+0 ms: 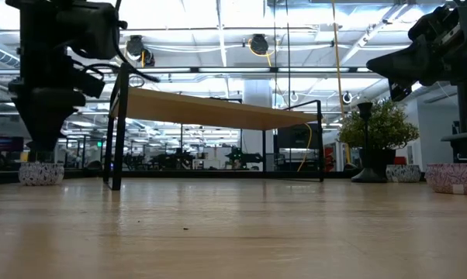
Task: Pick & Place candle stick holders
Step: Put the red scented candle on the shelf
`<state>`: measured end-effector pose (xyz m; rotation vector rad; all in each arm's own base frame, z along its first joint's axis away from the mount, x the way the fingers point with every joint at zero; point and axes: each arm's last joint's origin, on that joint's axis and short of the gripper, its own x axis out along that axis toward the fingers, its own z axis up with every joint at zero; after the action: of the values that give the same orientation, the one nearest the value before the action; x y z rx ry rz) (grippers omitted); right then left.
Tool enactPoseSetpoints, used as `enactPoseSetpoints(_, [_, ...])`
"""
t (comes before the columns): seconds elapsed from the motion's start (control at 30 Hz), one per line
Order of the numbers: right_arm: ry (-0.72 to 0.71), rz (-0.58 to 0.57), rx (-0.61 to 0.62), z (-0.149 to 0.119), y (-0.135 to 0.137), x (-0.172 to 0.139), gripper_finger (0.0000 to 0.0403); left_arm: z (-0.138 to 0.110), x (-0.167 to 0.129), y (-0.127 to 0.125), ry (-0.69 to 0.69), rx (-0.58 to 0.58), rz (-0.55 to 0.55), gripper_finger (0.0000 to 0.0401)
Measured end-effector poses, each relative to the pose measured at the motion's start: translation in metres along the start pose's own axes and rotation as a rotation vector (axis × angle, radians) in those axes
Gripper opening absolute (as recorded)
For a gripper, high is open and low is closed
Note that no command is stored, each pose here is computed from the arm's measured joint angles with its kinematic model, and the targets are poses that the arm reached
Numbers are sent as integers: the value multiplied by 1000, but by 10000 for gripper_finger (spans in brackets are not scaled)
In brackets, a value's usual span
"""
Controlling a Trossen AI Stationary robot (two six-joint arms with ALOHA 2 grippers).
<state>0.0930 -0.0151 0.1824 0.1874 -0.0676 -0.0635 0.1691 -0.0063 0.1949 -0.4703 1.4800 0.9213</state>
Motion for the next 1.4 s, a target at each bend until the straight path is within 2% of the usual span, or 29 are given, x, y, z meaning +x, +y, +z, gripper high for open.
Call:
enactPoseSetpoints(0.1, [0, 0, 0, 0, 0, 0, 4, -4, 1, -3, -24, 28, 19, 278])
enactPoseSetpoints(0.33, [0, 0, 0, 0, 0, 0, 4, -12, 18, -3, -7, -14, 23, 278])
enactPoseSetpoints(0.63, [0, 0, 0, 0, 0, 0, 4, -7, 29, -7, -84, -48, -17, 278])
enactPoseSetpoints(0.93, [0, 0, 9, 0, 0, 0, 4, 1, 35, -1, -99, -78, 24, 276])
enactPoseSetpoints(1.13, [0, 0, 26, 0, 0, 0, 4, 5, 42, 1, -80, -73, 38, 226])
enactPoseSetpoints(1.23, [0, 0, 26, 0, 0, 0, 4, 6, 50, -1, -65, -76, 2, 195])
enactPoseSetpoints(1.4, [0, 0, 26, 0, 0, 0, 4, 5, 53, 1, -65, -107, 7, 169])
